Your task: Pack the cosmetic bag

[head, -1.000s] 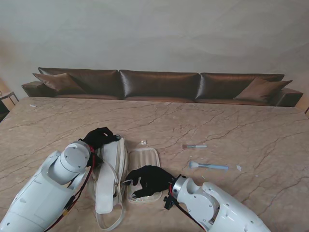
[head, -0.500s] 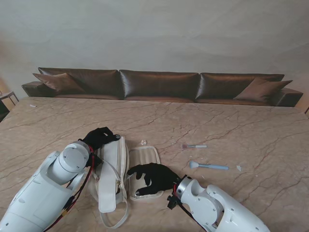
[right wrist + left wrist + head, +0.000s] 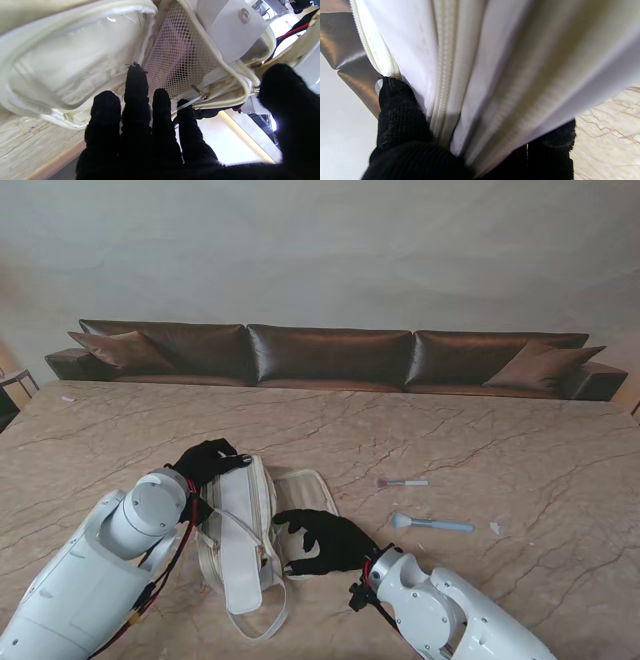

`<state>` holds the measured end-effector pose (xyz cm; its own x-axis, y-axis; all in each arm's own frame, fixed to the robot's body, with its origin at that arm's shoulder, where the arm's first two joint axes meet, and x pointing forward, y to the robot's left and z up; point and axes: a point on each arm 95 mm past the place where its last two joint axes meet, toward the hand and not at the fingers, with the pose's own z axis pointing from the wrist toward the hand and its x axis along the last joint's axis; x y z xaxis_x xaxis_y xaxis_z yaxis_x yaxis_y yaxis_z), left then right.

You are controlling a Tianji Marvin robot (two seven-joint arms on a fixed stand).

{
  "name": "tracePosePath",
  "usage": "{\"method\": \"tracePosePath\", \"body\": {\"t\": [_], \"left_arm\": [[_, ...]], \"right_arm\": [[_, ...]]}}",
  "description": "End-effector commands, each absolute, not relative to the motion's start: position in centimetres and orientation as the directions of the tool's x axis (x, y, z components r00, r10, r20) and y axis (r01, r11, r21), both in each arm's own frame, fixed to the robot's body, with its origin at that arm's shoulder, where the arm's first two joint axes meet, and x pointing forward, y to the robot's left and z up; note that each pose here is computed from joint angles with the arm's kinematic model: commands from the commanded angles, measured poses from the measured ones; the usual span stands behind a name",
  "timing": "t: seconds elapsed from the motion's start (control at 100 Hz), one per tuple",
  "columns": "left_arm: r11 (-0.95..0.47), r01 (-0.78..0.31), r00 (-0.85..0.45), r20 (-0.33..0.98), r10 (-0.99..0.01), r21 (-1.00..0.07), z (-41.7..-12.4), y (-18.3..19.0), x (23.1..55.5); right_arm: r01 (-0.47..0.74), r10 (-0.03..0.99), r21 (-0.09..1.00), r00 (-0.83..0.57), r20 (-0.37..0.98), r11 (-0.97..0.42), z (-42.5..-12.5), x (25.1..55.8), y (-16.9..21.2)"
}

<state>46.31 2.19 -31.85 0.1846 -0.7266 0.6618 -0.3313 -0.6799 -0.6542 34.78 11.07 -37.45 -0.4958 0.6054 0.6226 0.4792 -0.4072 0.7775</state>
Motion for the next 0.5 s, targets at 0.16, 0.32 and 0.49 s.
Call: {"method": "tracePosePath", "body": {"t": [0.16, 0.32, 0.49], "left_arm": [[-0.684, -0.345, 0.175, 0.672, -0.720, -0.643, -31.87, 1.46, 45.93], [-0.685, -0.344, 0.174, 0.674, -0.718, -0.642, -31.90, 1.39, 45.83], [-0.685, -0.345, 0.167, 0.676, -0.717, -0.641, -31.83, 1.36, 45.73]], "right_arm": [[0.485, 0.613, 0.778, -0.490, 0.619, -0.398, -37.20, 34.85, 10.75], [0.498, 0.624, 0.779, -0.484, 0.614, -0.380, -37.35, 34.73, 10.53], [0.487, 0.635, 0.788, -0.484, 0.602, -0.376, -37.40, 34.79, 10.07]]}}
